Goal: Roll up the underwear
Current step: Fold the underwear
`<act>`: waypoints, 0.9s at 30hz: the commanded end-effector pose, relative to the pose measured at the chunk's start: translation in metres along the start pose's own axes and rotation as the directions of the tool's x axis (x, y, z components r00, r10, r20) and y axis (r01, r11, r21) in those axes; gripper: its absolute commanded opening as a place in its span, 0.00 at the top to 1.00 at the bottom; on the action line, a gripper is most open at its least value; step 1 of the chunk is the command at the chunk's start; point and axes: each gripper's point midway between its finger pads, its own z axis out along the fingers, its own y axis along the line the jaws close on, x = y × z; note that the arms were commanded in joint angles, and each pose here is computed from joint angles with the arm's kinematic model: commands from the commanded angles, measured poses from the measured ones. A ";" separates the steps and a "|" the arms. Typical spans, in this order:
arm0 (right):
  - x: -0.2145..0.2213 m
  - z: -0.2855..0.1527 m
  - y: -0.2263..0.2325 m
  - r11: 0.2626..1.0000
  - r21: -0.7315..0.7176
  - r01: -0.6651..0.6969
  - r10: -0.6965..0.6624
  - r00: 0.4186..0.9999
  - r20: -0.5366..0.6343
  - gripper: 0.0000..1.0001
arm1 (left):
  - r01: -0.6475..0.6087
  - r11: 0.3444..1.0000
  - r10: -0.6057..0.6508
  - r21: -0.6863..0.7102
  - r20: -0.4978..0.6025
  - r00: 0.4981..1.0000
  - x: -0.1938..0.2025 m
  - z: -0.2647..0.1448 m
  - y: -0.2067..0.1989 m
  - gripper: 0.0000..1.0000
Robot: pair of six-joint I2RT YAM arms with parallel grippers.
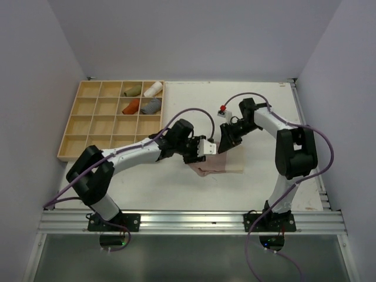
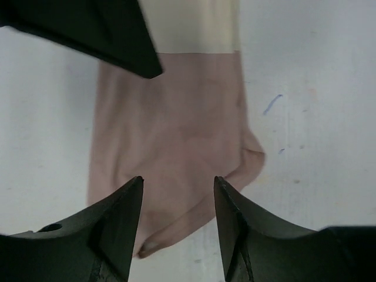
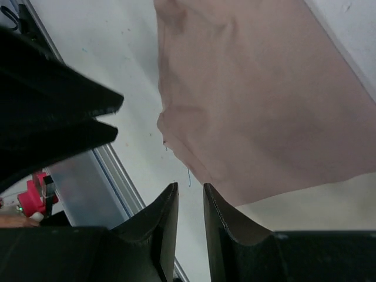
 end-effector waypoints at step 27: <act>0.033 0.009 -0.039 0.988 0.139 0.063 -0.044 0.990 -0.133 0.69 | 0.051 0.993 -0.035 0.103 -0.150 0.988 0.044 0.065 -0.084 0.81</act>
